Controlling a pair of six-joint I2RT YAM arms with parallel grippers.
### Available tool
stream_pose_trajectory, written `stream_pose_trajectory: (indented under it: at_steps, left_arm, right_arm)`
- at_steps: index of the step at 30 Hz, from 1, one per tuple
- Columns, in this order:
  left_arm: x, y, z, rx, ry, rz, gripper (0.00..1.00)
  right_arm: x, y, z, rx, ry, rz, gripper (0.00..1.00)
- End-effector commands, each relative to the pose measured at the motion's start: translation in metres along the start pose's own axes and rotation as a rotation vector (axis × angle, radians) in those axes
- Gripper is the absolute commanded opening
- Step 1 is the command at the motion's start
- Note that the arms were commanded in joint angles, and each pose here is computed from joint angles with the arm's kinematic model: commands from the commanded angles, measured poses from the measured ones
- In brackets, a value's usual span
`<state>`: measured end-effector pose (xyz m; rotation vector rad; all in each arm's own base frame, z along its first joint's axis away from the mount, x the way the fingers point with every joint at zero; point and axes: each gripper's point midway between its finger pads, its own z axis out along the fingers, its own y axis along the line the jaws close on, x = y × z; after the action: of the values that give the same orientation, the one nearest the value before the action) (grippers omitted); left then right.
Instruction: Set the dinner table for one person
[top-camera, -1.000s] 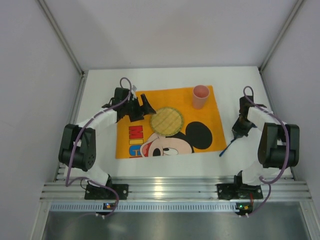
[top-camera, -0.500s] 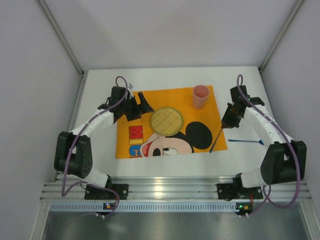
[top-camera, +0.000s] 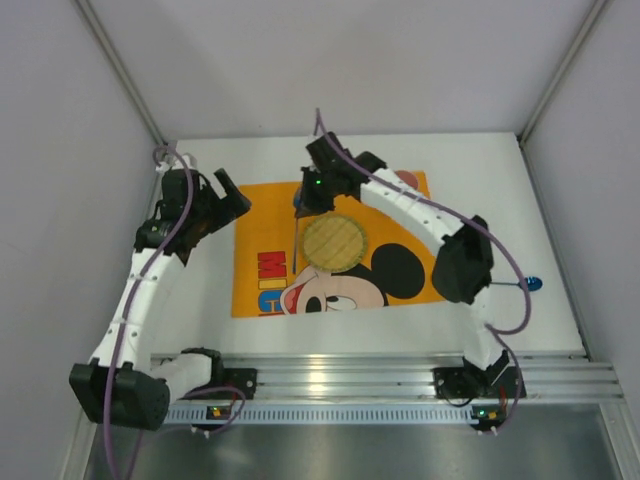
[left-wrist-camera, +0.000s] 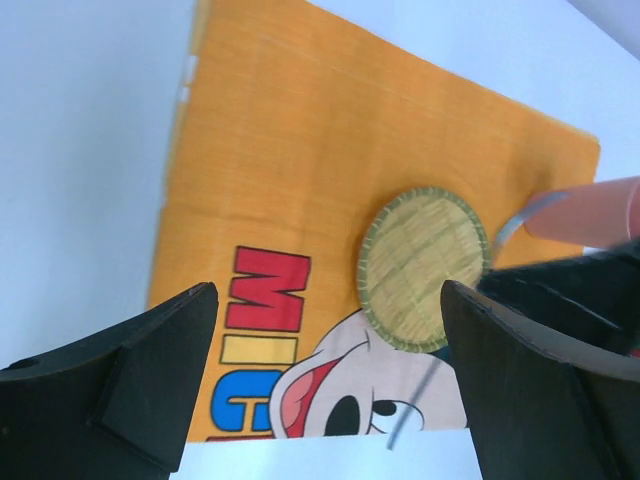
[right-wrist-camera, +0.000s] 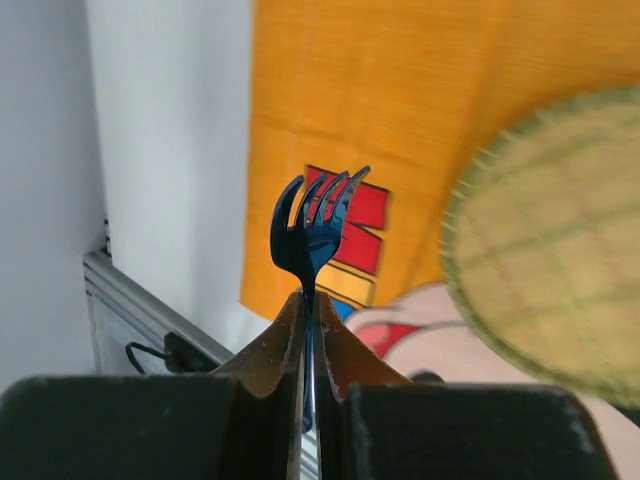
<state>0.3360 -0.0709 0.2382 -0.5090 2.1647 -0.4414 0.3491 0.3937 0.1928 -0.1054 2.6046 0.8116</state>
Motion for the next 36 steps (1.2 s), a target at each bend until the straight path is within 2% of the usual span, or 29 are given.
stream_pose_trajectory:
  at_steps: [1, 5, 12, 13, 14, 16, 17, 19, 20, 22, 23, 24, 25, 26, 27, 28, 29, 31, 32, 33, 34, 35, 36]
  left_arm:
    - [0.001, 0.036, -0.038, -0.150, -0.056, 0.011, 0.98]
    - [0.014, 0.049, -0.060, -0.170, -0.065, 0.012, 0.98]
    - [0.021, 0.060, -0.081, -0.205, -0.062, 0.048, 0.98]
    - [0.022, 0.060, -0.083, -0.204, -0.061, 0.050, 0.98]
    - [0.022, 0.060, -0.084, -0.200, -0.064, 0.049, 0.98]
    - [0.024, 0.059, -0.082, -0.194, -0.055, 0.048, 0.98]
    - [0.024, 0.056, -0.081, -0.180, -0.050, 0.046, 0.98]
    - [0.026, 0.054, -0.075, -0.172, -0.038, 0.041, 0.98]
    - [0.024, 0.049, -0.072, -0.149, -0.040, 0.039, 0.98]
    - [0.026, 0.046, -0.064, -0.133, -0.025, 0.035, 0.98]
    - [0.026, 0.044, -0.061, -0.123, -0.021, 0.033, 0.98]
    - [0.025, 0.037, -0.056, -0.087, -0.024, 0.031, 0.98]
    - [0.029, 0.037, -0.051, -0.075, -0.013, 0.032, 0.98]
    - [0.030, 0.035, -0.047, -0.061, -0.010, 0.033, 0.98]
    - [0.031, 0.028, -0.043, -0.017, -0.008, 0.032, 0.98]
    - [0.036, 0.029, -0.037, -0.009, 0.003, 0.033, 0.98]
    - [0.038, 0.027, -0.033, 0.009, 0.011, 0.035, 0.98]
    - [0.045, 0.023, -0.022, 0.042, 0.039, 0.035, 0.98]
    - [0.048, 0.023, -0.018, 0.048, 0.051, 0.033, 0.98]
    - [0.051, 0.022, -0.012, 0.051, 0.067, 0.025, 0.98]
    - [0.054, 0.018, -0.008, 0.074, 0.076, 0.023, 0.98]
    - [0.055, 0.017, -0.004, 0.084, 0.079, 0.024, 0.98]
    - [0.058, 0.015, 0.001, 0.088, 0.094, 0.018, 0.98]
  right_arm:
    - [0.027, 0.046, 0.047, -0.084, 0.096, -0.017, 0.00]
    - [0.049, 0.063, 0.106, -0.129, 0.166, 0.018, 0.00]
    - [0.067, 0.037, 0.149, -0.069, 0.185, 0.015, 0.00]
    - [0.065, 0.040, 0.151, -0.086, 0.171, 0.007, 0.04]
    - [0.064, 0.042, 0.152, -0.100, 0.167, -0.006, 0.20]
    - [0.054, 0.056, 0.147, -0.156, 0.138, -0.019, 0.38]
    - [0.047, 0.065, 0.136, -0.189, 0.127, -0.025, 0.50]
    - [0.032, 0.071, 0.116, -0.214, 0.100, -0.022, 0.51]
    - [0.011, 0.084, 0.079, -0.249, 0.039, -0.038, 0.52]
    - [0.006, 0.055, 0.056, -0.190, 0.012, -0.017, 0.51]
    - [-0.027, 0.048, 0.000, -0.197, -0.108, -0.003, 0.51]
    - [-0.007, -0.001, 0.003, -0.106, -0.066, 0.045, 0.50]
    - [-0.014, -0.022, -0.015, -0.092, -0.105, 0.078, 0.50]
    - [-0.040, -0.051, -0.071, -0.084, -0.228, 0.132, 0.49]
    - [-0.013, -0.105, -0.069, 0.013, -0.192, 0.197, 0.49]
    - [-0.007, -0.136, -0.087, 0.062, -0.219, 0.241, 0.49]
    - [-0.014, -0.191, -0.114, 0.154, -0.286, 0.335, 0.49]
    - [0.029, -0.253, -0.155, 0.299, -0.294, 0.470, 0.49]
    - [0.036, -0.299, -0.181, 0.405, -0.346, 0.564, 0.49]
    - [0.052, -0.319, -0.199, 0.472, -0.366, 0.614, 0.49]
    - [0.076, -0.334, -0.211, 0.568, -0.311, 0.672, 0.51]
    - [0.087, -0.359, -0.227, 0.718, -0.331, 0.718, 0.54]
    - [0.097, -0.366, -0.231, 0.756, -0.317, 0.751, 0.54]
